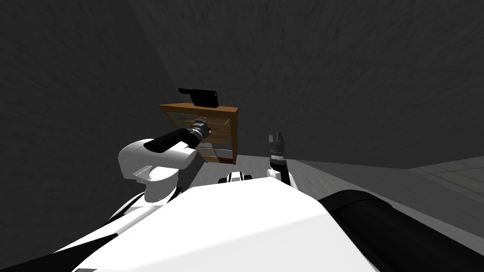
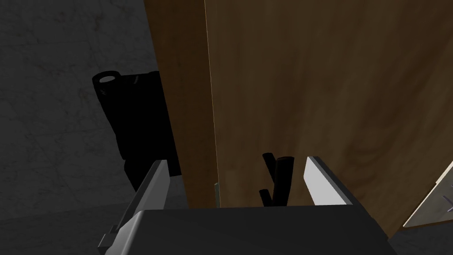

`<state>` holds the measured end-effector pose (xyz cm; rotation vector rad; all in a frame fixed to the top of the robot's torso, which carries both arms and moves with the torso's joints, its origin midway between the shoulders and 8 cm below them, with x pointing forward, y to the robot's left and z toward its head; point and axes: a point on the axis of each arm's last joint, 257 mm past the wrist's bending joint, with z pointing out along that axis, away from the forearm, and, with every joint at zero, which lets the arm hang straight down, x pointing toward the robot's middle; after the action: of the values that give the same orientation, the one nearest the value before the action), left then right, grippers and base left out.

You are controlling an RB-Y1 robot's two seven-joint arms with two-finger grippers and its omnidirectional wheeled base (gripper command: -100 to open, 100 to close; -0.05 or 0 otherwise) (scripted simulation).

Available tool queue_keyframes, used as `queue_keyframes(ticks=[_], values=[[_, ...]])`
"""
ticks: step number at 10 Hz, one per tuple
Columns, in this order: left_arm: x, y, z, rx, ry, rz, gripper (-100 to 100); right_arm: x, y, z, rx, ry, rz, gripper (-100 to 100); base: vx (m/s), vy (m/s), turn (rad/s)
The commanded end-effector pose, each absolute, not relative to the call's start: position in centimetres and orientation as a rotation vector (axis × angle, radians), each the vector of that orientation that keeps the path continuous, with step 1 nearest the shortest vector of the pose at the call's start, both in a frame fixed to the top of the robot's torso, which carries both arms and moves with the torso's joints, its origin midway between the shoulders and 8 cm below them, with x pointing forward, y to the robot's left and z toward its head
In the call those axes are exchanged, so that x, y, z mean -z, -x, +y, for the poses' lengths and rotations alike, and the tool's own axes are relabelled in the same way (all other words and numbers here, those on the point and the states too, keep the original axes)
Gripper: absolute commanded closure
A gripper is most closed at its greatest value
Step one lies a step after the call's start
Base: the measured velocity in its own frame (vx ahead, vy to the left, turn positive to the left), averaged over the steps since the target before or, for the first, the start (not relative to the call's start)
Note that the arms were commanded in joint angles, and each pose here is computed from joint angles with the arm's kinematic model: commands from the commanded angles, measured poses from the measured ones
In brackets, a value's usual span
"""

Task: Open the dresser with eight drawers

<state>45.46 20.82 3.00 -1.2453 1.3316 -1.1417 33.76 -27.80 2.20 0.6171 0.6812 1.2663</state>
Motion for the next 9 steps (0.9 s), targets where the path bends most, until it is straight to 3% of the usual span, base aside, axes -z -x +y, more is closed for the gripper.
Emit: queue_keyframes(ticks=[1,3,4,9], values=[[-3.87,-45.50,20.97,1.130,1.256,1.324,-100,-2.20,-33.76,-27.80,-1.266,-0.617,0.681,0,-0.014,0.006,-0.027],[-4.18,-45.55,20.93,1.130,1.253,1.321,-100,-2.20,-33.76,-27.80,-1.266,-0.617,0.681,0,-0.011,0.008,-0.030],[-4.16,-45.55,20.98,1.128,1.257,1.321,0,-2.20,-33.75,-27.80,-1.266,-0.617,0.681,0,0.000,0.000,0.000],[-4.16,-45.55,20.97,1.128,1.257,1.321,0,-2.20,-33.75,-27.80,-1.266,-0.617,0.681,0,0.000,0.000,0.000]])
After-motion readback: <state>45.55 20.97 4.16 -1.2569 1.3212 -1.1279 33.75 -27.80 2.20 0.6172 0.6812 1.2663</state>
